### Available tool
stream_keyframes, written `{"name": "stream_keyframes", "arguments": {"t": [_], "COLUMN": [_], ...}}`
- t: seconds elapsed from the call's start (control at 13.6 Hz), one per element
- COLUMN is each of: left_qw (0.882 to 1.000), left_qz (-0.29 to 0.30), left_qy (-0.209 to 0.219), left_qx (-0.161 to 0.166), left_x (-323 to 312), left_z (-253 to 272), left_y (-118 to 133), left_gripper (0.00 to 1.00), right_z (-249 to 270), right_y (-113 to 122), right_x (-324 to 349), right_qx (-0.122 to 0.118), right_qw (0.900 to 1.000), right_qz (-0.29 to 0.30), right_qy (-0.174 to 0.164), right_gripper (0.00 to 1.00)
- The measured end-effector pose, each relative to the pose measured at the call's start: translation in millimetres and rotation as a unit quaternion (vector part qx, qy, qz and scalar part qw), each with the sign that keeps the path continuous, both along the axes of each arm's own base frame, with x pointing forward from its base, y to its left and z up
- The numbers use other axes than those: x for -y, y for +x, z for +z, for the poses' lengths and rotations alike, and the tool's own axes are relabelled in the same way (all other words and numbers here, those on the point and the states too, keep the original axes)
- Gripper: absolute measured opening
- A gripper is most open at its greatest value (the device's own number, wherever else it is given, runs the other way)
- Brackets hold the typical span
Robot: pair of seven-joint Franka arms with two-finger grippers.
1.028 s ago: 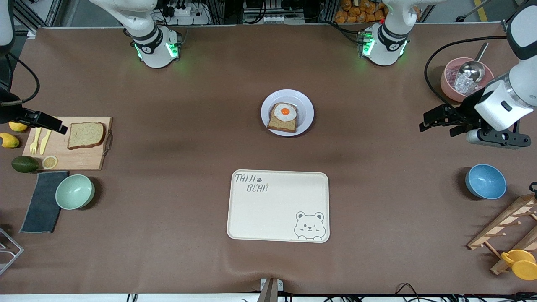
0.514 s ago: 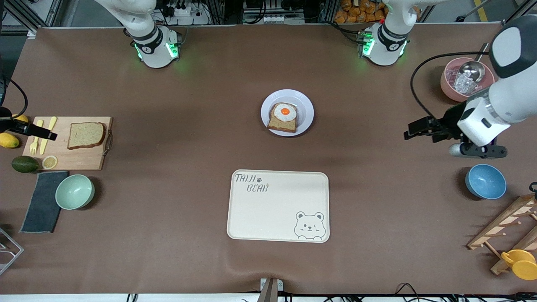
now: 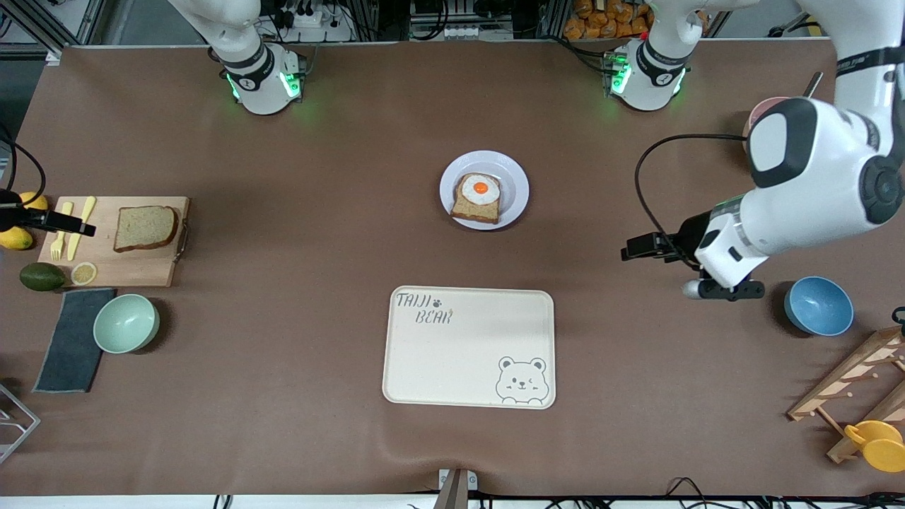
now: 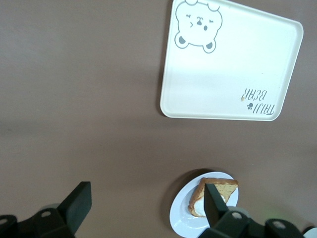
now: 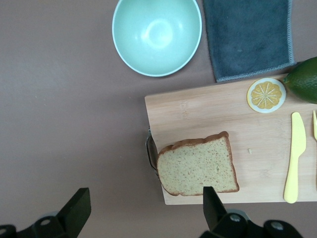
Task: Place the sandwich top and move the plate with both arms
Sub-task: 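Lower the left gripper to the plate rim while the right gripper descends onto bread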
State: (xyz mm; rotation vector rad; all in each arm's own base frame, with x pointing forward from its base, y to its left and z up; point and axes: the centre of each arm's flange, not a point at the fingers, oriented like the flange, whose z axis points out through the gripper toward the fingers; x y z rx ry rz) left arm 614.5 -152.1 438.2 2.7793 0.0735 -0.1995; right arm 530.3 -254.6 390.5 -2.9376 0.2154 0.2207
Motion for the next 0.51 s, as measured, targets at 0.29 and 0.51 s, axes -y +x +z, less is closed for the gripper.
{"name": "stream_keyframes", "arguments": {"t": [0.29,0.51], "left_qw": [1.000,0.999], "left_qz": [-0.013,-0.020], "left_qy": [0.000,0.003], "left_qx": [-0.017,-0.031], "left_x": [19,27], "left_z": [-20,-31], "left_y": [-1,-9], "left_gripper": [1.00,1.00], "right_z": [-41,-73], "right_y": [-14,-21], "right_x": [41,64], "right_qx": [0.016,0.026], "right_qw": [0.998,0.996], "right_qz": [0.044,0.074], "right_qy": [0.035,0.047], "right_gripper": [1.00,1.00]}}
